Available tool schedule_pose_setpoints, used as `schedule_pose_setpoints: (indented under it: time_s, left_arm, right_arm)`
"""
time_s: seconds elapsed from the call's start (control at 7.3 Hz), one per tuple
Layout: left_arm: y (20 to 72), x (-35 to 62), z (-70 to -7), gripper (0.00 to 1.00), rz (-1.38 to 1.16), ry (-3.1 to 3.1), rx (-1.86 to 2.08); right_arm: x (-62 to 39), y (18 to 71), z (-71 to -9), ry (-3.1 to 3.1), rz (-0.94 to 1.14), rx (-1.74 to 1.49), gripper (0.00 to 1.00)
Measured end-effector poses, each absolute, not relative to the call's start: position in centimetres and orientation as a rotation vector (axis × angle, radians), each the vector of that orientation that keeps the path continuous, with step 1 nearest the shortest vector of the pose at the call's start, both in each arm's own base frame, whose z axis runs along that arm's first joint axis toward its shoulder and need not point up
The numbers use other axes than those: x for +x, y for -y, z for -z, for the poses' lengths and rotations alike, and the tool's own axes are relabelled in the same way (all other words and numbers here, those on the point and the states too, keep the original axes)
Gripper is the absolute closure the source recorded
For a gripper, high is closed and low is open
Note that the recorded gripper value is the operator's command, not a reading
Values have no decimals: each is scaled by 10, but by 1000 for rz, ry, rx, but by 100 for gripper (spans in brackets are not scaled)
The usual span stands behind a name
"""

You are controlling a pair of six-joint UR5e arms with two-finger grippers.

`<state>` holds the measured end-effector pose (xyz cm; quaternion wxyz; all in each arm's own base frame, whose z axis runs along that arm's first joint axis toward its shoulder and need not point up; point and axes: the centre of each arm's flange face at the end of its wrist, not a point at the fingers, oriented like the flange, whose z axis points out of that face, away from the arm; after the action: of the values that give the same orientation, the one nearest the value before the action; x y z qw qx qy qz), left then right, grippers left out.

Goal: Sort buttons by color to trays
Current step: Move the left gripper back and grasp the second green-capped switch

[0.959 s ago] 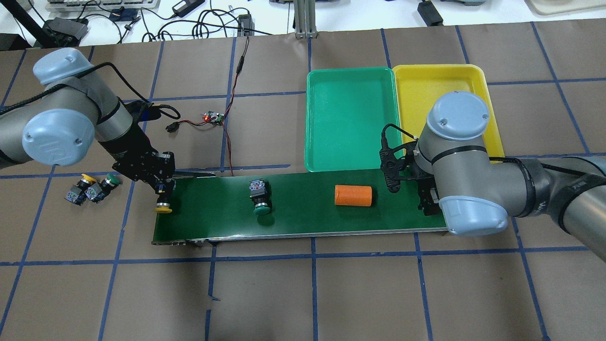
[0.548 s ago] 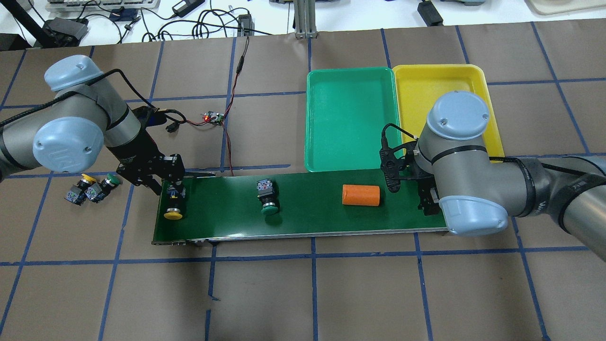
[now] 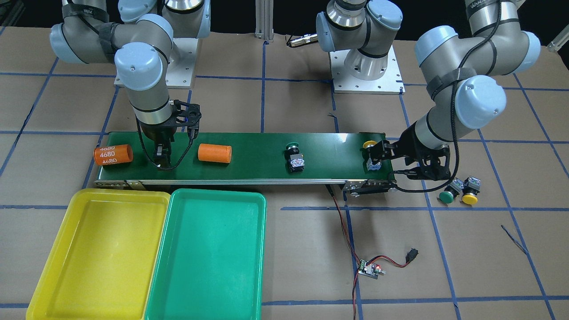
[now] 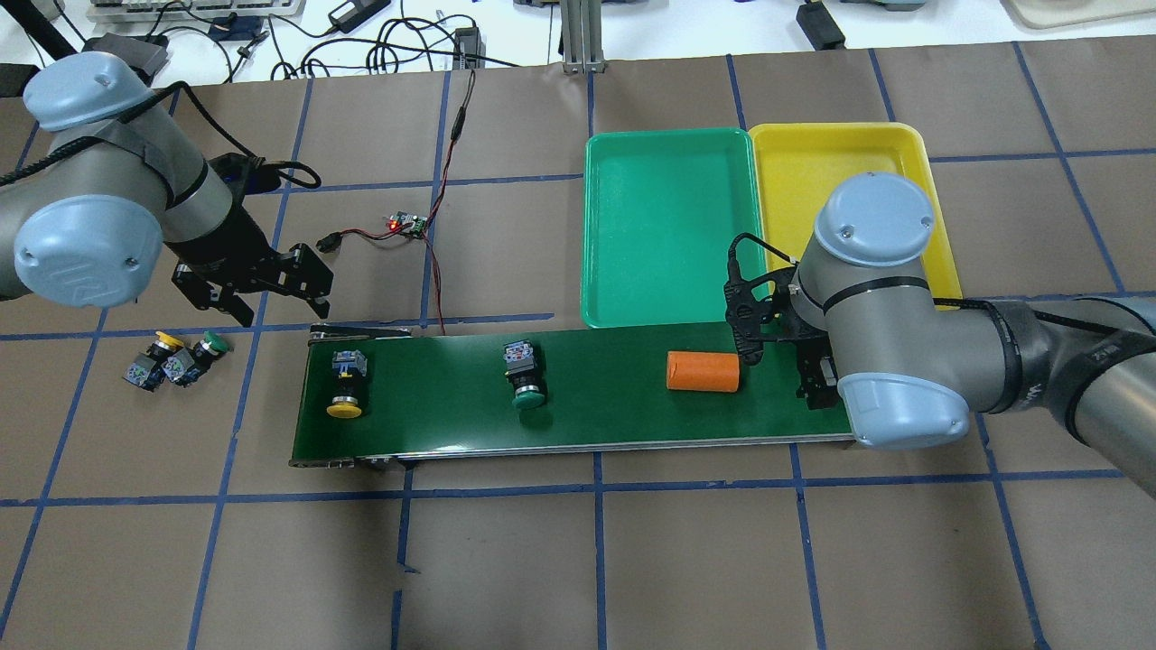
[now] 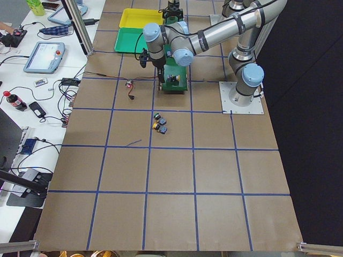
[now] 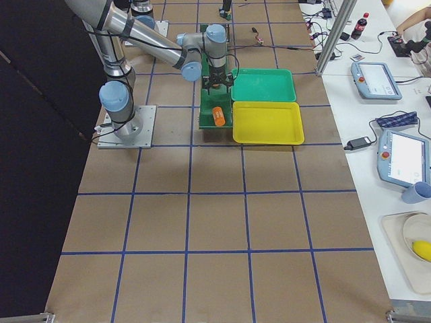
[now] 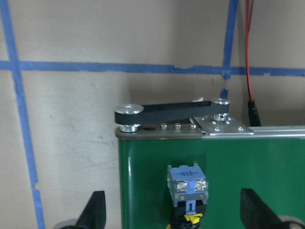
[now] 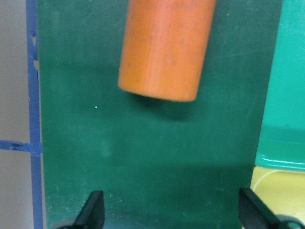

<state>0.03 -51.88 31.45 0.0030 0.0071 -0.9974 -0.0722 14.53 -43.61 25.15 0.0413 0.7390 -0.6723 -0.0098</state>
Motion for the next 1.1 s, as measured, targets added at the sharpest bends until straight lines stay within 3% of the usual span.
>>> schedule_pose_setpoints:
  time_s: [0.68,1.1]
  left_arm:
    - [537,69,-279,0,193,3125,-692]
    - [530,110,-235,0,164,3082,-848]
  right_arm:
    - [145,436,-251,2059,35,2264,0]
    - [145,435,-250,2060,37,2265,0]
